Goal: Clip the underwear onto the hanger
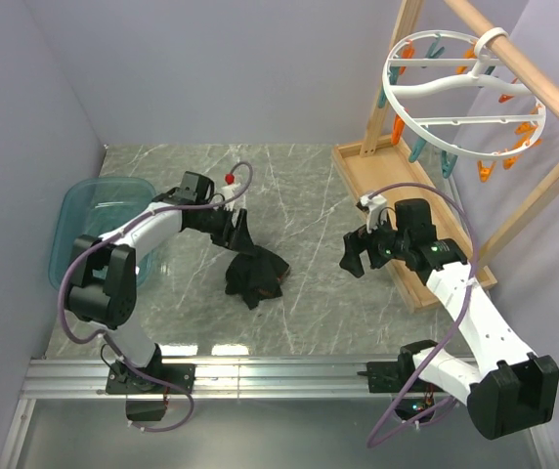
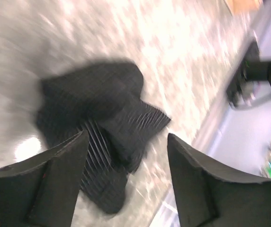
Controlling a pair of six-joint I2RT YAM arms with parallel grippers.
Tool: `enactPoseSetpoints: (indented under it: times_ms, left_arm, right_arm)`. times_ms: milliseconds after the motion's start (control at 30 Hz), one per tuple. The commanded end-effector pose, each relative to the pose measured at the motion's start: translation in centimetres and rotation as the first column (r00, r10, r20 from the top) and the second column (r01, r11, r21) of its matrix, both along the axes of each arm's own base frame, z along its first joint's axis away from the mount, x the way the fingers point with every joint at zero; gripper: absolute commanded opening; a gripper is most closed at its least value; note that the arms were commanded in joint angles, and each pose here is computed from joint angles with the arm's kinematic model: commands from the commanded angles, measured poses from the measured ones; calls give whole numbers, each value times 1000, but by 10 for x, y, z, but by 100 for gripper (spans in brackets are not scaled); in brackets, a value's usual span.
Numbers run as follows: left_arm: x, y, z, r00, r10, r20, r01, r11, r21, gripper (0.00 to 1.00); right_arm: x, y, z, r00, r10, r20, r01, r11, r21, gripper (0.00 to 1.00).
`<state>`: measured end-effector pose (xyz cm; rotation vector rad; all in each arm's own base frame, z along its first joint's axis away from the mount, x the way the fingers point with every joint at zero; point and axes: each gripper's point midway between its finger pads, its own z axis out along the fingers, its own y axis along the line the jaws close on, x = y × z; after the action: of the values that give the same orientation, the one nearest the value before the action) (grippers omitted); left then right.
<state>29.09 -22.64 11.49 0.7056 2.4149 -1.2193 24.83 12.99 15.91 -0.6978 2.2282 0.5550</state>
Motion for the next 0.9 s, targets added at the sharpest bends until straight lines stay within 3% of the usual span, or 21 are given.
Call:
enactPoseSetpoints:
  times_ms: [0,133,333,433,500,533,567,633,667,700,733,800,833,867]
  left_arm:
    - [44,5,39,972,111,207,-105,994,-38,73]
    - [63,29,57,916,91,392,-113,993,34,75]
    - [12,17,61,774,-247,583,209,969,134,69]
    - [-24,-7,46,590,-443,674,372,891,260,69]
    - [-35,-10,32,431,-559,708,424,818,388,69]
    - [-53,-19,22,367,-631,683,486,756,438,69]
    - [-55,-23,20,244,-689,682,518,687,509,68]
    - [-68,-28,6,127,-775,619,564,570,598,68]
    - [-67,-34,8,10,-789,614,562,512,649,68]
    - [-66,-36,6,-46,-807,589,558,468,685,68]
    - [-69,-39,3,-161,-827,538,547,379,747,67]
    - [-67,-44,3,-253,-846,470,534,283,797,67]
    - [-69,-46,1,-326,-852,409,515,203,833,66]
    - [-72,-46,-3,-341,-868,361,536,136,833,66]
  right_arm:
    - [5,7,18,998,26,49,-26,1000,4,99]
    - [6,11,16,998,37,57,-37,999,2,98]
    - [3,33,3,994,99,44,-99,995,8,87]
    - [4,46,-4,991,130,-15,-129,991,25,80]
    - [5,53,-10,987,147,-66,-145,989,43,79]
    - [8,56,-7,986,146,-76,-142,988,54,79]
    - [10,57,-10,984,146,-98,-141,988,57,78]
    - [12,60,-9,984,139,-115,-132,989,67,78]
    - [13,60,-11,982,136,-128,-128,990,66,78]
    - [14,60,-11,983,131,-131,-123,990,64,78]
    - [13,59,-13,982,127,-142,-120,991,60,78]
    - [14,55,-14,983,109,-147,-100,993,64,78]
    - [13,54,-14,983,109,-151,-99,993,70,78]
    - [14,51,-14,983,99,-152,-89,993,74,78]
